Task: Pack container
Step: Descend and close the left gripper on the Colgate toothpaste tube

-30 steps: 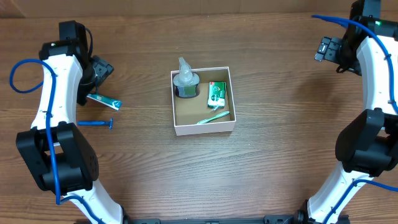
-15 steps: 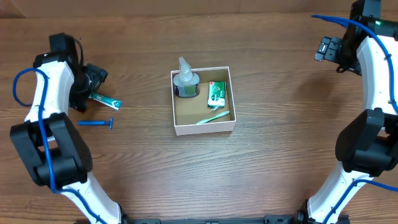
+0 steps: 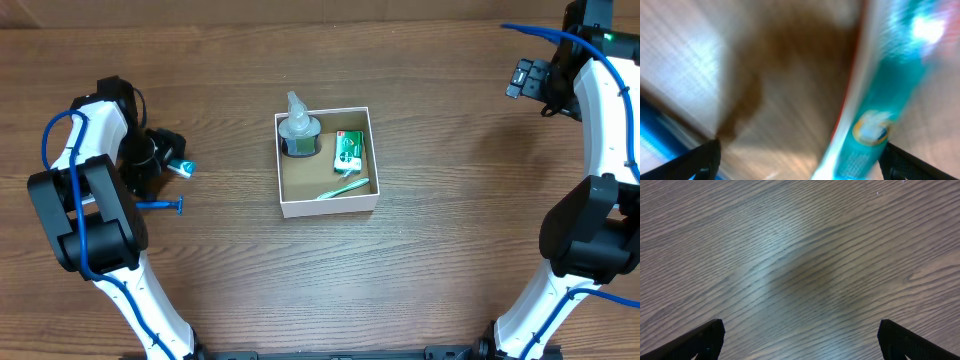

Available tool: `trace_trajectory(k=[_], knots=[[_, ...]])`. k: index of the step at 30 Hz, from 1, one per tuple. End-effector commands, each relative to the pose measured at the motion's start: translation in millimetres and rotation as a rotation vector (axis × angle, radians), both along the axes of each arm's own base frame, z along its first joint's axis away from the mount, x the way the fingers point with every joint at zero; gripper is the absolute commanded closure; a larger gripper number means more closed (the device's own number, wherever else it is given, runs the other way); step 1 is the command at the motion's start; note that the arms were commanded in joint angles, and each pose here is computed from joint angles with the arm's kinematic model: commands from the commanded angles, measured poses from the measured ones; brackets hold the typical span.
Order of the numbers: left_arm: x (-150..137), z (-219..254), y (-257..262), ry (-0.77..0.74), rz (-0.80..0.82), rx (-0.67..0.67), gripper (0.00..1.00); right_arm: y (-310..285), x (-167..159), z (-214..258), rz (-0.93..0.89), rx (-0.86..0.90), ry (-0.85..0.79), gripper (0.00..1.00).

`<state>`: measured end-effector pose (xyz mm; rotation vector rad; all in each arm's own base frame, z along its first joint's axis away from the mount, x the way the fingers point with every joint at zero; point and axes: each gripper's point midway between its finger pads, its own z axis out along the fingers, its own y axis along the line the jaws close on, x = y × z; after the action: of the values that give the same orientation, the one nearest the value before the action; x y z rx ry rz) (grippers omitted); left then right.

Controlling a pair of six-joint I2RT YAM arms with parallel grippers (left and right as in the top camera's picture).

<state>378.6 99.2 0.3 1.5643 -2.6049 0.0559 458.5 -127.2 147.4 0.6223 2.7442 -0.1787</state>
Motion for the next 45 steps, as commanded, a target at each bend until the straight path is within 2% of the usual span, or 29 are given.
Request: trace_trajectory(k=[1, 5, 11, 14, 23, 27, 30, 32, 37, 45], knots=[[-25.0, -8.4, 7.9, 0.122, -0.116, 0.039, 0.0, 0.2, 0.1, -1.6, 0.002, -0.012, 0.007, 0.0], [-24.8, -6.9, 9.7, 0.12, -0.2, 0.037, 0.02, 0.2, 0.0, -1.4, 0.002, -0.012, 0.006, 0.0], [20.4, -3.0, 23.5, -0.052, -0.375, 0.097, 0.11, 0.2, 0.0, -1.4, 0.002, -0.012, 0.006, 0.0], [27.4, 0.5, 20.5, -0.077, -0.41, 0.09, 0.15, 0.2, 0.0, -1.4, 0.002, -0.012, 0.006, 0.0], [21.9, 18.7, -2.6, -0.036, -0.584, 0.033, 0.12, 0.2, 0.0, -1.4, 0.002, -0.012, 0.006, 0.0], [38.8, 54.2, -11.1, -0.057, -0.791, 0.067, 0.0, 0.2, 0.0, -1.4, 0.002, -0.012, 0.006, 0.0], [57.1, 70.9, -11.9, -0.108, -0.912, 0.113, 0.0, 0.2, 0.0, -1.4, 0.002, -0.012, 0.006, 0.0], [80.8, 72.8, -9.2, -0.187, -1.008, 0.172, 0.0, 0.2, 0.0, -1.4, 0.002, -0.012, 0.006, 0.0], [108.7, 62.0, -20.1, -0.319, -1.072, 0.16, 0.0, 0.2, 0.0, -1.4, 0.002, -0.012, 0.006, 0.0], [98.6, 50.8, -22.2, -0.287, -1.128, 0.129, 0.01, 0.2, 0.0, -1.4, 0.002, -0.012, 0.006, 0.0]])
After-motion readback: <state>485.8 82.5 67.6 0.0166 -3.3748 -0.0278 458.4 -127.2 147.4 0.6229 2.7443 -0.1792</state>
